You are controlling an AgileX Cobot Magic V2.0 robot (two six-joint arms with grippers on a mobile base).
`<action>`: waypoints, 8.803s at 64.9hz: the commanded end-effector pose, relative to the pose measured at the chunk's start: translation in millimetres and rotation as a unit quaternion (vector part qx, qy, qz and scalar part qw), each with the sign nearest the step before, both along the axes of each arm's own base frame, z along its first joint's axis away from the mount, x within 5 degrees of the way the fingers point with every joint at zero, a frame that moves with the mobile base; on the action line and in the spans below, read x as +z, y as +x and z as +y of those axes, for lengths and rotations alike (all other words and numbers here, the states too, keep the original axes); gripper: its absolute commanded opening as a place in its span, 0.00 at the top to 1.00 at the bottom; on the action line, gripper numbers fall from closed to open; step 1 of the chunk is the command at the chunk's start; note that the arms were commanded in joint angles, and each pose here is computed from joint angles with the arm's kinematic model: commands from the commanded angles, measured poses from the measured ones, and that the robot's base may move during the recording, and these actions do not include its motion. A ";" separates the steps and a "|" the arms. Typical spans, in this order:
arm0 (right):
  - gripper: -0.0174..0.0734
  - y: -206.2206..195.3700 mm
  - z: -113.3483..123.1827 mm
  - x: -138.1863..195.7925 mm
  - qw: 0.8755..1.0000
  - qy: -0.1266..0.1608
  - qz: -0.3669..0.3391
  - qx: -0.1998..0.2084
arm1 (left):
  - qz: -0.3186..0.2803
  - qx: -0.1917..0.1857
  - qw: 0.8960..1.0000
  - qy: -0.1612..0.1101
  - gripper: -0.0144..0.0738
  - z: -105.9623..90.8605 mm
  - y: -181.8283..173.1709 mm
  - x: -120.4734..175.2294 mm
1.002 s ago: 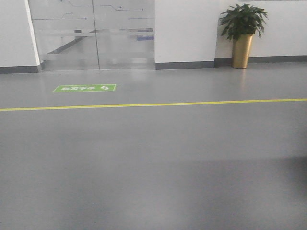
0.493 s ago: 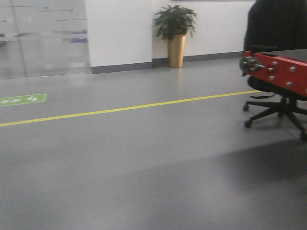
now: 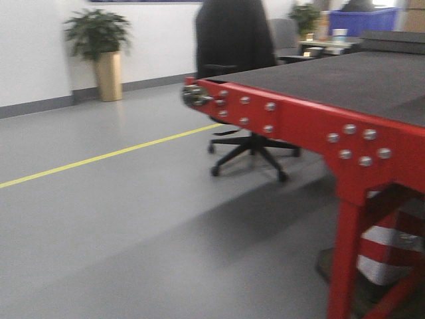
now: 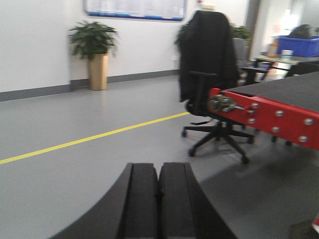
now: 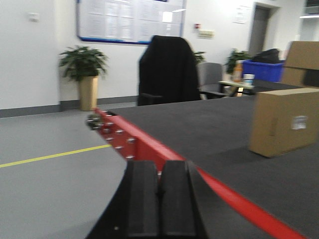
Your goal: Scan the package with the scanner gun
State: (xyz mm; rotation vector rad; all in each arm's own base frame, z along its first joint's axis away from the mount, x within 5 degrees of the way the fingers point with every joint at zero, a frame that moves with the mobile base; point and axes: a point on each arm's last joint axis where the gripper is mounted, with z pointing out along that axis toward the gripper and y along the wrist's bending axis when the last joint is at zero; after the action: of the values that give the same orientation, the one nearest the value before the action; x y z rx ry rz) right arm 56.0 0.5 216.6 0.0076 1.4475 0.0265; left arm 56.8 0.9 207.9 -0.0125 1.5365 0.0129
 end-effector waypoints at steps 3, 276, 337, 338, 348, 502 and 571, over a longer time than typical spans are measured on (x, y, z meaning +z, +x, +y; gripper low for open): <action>0.99 -0.5 0.0 2.1 1.000 -0.003 -0.012 0.000 | -0.009 -0.001 1.000 -0.008 0.96 0.0 -0.5 2.1; 0.99 -0.5 0.0 2.1 1.000 -0.003 -0.012 0.000 | 0.162 -0.004 0.987 -0.021 0.96 0.1 77.1 162.9; 0.99 -0.5 0.0 2.1 1.000 -0.003 -0.012 0.000 | 0.338 0.012 0.941 0.015 0.14 7.1 221.5 164.1; 0.99 -0.5 0.0 2.1 1.000 -0.003 -0.012 0.000 | 0.339 0.012 0.941 0.015 0.15 7.1 221.9 163.6; 0.99 -0.5 0.0 2.1 1.000 -0.003 -0.012 0.000 | 0.368 0.017 0.929 0.003 0.16 8.3 230.7 150.2; 0.99 -0.5 0.0 2.1 1.000 -0.003 -0.012 0.000 | 0.420 -0.149 0.881 -0.158 0.83 -88.2 266.3 133.4; 0.99 -0.5 1.6 18.6 0.998 0.045 0.041 0.013 | 0.415 -0.156 0.864 -0.239 0.83 -114.3 259.6 93.6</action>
State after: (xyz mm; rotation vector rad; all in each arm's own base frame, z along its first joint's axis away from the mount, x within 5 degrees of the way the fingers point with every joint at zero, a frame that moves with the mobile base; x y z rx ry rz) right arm 53.2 1.6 231.7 0.0370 1.5098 0.0769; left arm 317.2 -105.9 298.0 -0.1716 2.3912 -0.6809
